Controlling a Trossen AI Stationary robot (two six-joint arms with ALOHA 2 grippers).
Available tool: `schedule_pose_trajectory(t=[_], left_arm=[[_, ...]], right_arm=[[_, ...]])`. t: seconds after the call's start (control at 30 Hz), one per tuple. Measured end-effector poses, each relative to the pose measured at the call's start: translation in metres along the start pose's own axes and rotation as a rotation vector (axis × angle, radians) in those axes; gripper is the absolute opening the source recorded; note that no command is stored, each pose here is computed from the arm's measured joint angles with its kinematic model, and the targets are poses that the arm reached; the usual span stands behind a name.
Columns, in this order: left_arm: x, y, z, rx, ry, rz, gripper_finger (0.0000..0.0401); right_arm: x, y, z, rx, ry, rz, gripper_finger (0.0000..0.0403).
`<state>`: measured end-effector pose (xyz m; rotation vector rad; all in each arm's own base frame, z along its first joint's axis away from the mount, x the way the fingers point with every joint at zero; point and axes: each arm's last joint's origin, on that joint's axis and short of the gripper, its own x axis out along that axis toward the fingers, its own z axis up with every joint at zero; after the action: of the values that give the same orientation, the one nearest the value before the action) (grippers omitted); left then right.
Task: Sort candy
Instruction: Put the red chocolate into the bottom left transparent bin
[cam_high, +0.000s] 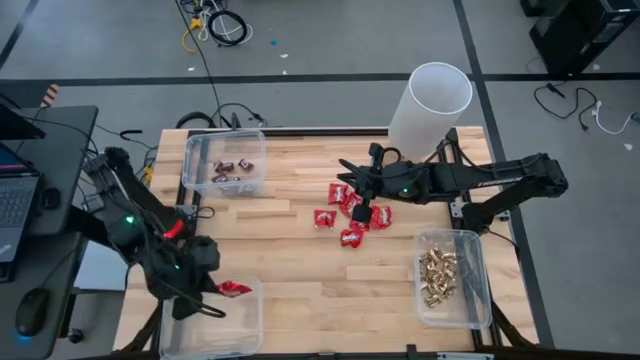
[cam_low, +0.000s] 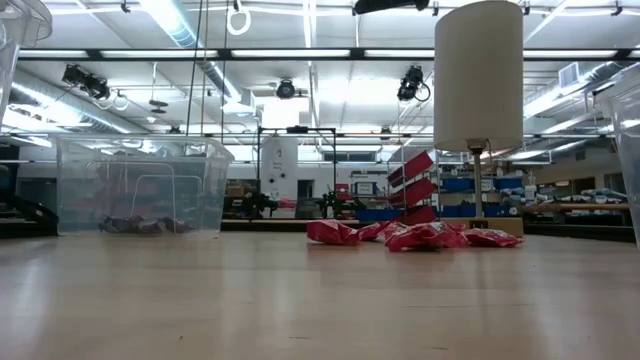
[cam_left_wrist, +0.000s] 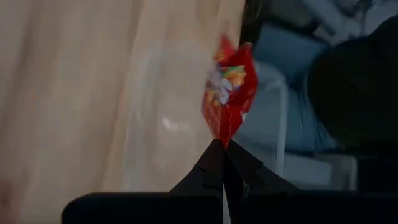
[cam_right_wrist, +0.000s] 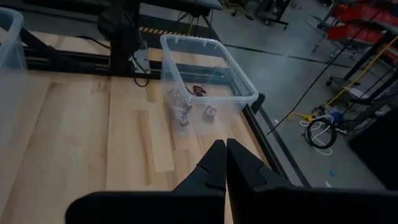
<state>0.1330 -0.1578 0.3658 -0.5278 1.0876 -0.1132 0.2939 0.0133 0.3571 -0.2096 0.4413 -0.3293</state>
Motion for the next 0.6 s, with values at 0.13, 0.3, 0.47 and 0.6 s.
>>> schedule_pose_trajectory(t=[0.13,0.3,0.47,0.6], left_arm=[[0.023,0.003,-0.011,-0.071,0.147,-0.051,0.0],[0.051,0.008,-0.021,-0.073,0.246,-0.117,0.0],[0.073,0.022,-0.032,-0.124,0.301,-0.069,0.0],[0.086,0.029,-0.039,-0.187,0.347,-0.06,0.0]], right_arm=[[0.0,0.0,-0.001,-0.003,0.007,0.001,0.0],[0.001,0.001,-0.002,-0.003,0.007,0.001,0.0],[0.007,0.005,-0.013,-0.005,0.009,0.001,0.0],[0.013,0.005,-0.023,0.009,0.031,-0.006,0.0]])
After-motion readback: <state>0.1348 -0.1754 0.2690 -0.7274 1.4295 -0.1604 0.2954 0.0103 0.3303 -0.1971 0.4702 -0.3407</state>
